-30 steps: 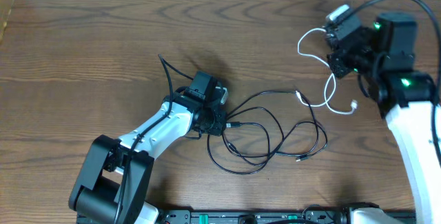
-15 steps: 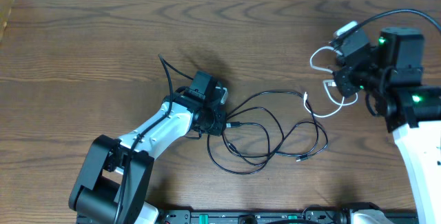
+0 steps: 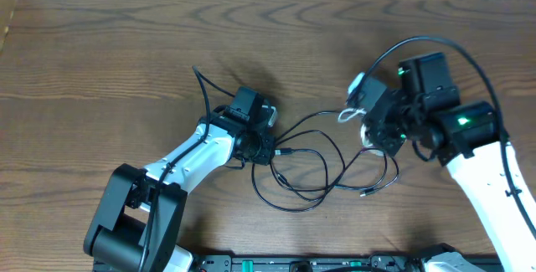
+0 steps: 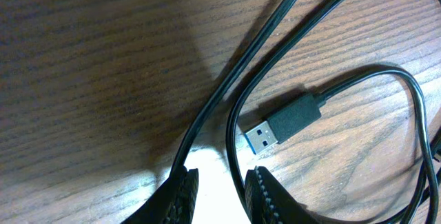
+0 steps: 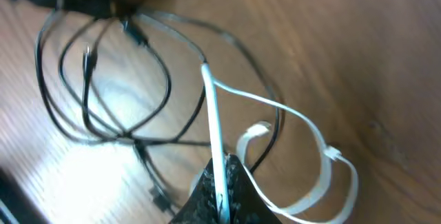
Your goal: Untangle cables
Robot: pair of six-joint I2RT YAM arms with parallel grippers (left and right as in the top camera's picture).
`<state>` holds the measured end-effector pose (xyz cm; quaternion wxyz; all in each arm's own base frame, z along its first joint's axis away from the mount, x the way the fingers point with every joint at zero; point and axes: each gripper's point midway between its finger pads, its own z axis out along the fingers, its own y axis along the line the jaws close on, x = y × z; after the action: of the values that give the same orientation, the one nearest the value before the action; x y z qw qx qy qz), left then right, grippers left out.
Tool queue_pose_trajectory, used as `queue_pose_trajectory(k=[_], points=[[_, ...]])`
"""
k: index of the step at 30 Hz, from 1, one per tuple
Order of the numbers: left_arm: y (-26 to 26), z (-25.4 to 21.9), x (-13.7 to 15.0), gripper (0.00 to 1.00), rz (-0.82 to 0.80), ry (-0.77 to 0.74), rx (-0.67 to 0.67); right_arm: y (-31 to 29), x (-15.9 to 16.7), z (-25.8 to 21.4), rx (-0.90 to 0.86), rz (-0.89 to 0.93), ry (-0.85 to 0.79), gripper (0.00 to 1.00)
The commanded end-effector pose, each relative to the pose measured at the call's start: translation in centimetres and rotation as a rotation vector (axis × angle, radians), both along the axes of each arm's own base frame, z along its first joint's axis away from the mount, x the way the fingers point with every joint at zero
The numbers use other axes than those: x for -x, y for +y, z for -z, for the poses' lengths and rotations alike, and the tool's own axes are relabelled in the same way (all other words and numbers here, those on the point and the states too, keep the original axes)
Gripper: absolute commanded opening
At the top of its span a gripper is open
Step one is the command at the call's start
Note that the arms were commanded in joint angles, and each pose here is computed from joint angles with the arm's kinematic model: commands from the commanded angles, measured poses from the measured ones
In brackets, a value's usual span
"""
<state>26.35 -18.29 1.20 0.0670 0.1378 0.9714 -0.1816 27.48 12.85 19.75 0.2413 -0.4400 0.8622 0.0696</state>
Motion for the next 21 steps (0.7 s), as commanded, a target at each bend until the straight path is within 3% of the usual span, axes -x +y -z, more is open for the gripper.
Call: queue_pose_trajectory(k=[1,5,15,21], points=[[0.0,-0.3,-0.6,0.29,-0.008,-0.012,-0.001,-3.7,-1.3,-0.2,0.244,0.093,-0.104,0.01],[0.0,-0.3,-0.6,0.29,-0.008,-0.012,-0.001,-9.6,-4.4,-3.1,0.462,0.448,-0.299,0.01],[0.0,-0.3,-0.6,0.29,-0.008,-0.012,-0.002,-14.4,-4.8,-4.1,0.498,0.715,-0.336,0.01],[0.0,-0.3,-0.6,0.29,-0.008,-0.012,-0.002,-22.9,-3.7,-7.6,0.493,1.299,-0.516,0.01]])
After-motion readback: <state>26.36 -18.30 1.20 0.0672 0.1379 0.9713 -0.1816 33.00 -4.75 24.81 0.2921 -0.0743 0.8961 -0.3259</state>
